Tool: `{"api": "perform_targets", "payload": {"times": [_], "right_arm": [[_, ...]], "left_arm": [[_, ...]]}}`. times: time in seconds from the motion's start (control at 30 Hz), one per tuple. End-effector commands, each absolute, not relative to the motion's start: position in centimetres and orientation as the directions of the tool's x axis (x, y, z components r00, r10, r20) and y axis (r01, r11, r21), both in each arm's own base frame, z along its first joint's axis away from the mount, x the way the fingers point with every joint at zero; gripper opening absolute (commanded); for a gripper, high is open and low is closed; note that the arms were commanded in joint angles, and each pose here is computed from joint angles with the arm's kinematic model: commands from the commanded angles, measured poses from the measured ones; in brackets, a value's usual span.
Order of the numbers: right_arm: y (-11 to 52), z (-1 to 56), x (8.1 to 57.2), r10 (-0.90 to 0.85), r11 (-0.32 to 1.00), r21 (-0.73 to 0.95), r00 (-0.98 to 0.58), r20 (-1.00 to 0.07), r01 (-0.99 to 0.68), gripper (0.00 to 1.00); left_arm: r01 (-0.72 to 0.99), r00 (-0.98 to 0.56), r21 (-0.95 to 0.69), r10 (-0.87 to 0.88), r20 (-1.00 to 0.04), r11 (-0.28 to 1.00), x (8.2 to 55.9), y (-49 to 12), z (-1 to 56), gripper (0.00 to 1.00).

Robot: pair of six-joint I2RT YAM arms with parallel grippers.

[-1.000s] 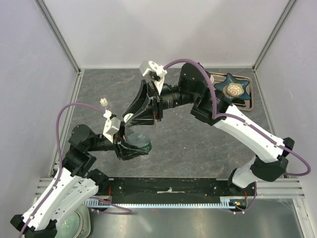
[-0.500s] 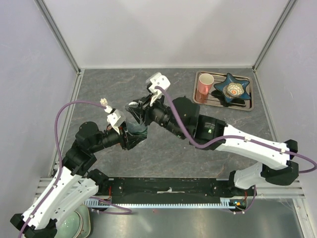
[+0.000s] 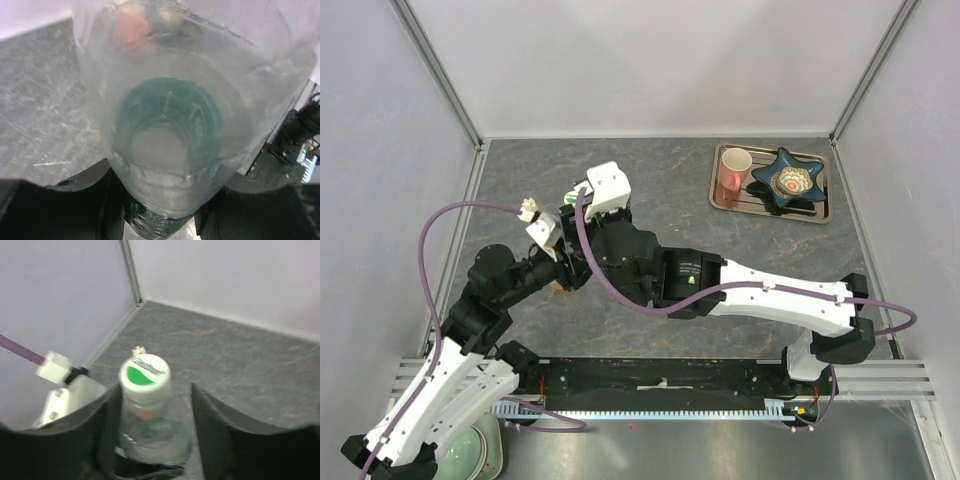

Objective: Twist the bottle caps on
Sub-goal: Screw the bottle cap onto the plastic bottle.

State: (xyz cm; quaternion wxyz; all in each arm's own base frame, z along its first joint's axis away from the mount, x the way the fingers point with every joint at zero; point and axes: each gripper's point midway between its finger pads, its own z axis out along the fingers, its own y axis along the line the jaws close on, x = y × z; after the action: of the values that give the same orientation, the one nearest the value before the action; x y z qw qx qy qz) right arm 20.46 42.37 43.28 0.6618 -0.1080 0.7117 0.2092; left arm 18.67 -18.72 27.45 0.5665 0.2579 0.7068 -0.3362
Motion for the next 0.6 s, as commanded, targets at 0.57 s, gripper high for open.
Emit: {"api": "perform_targets", "payload": {"times": [0.57], "right_arm": [[36.3, 54.7, 5.6, 0.142, -0.355, -0.019, -0.034, -0.989, -0.935, 0.89]], "left_arm": [[0.973, -0.094, -0.077, -0.067, -0.993, -0.218, 4.6, -22.4, 33.9, 0.02]]}}
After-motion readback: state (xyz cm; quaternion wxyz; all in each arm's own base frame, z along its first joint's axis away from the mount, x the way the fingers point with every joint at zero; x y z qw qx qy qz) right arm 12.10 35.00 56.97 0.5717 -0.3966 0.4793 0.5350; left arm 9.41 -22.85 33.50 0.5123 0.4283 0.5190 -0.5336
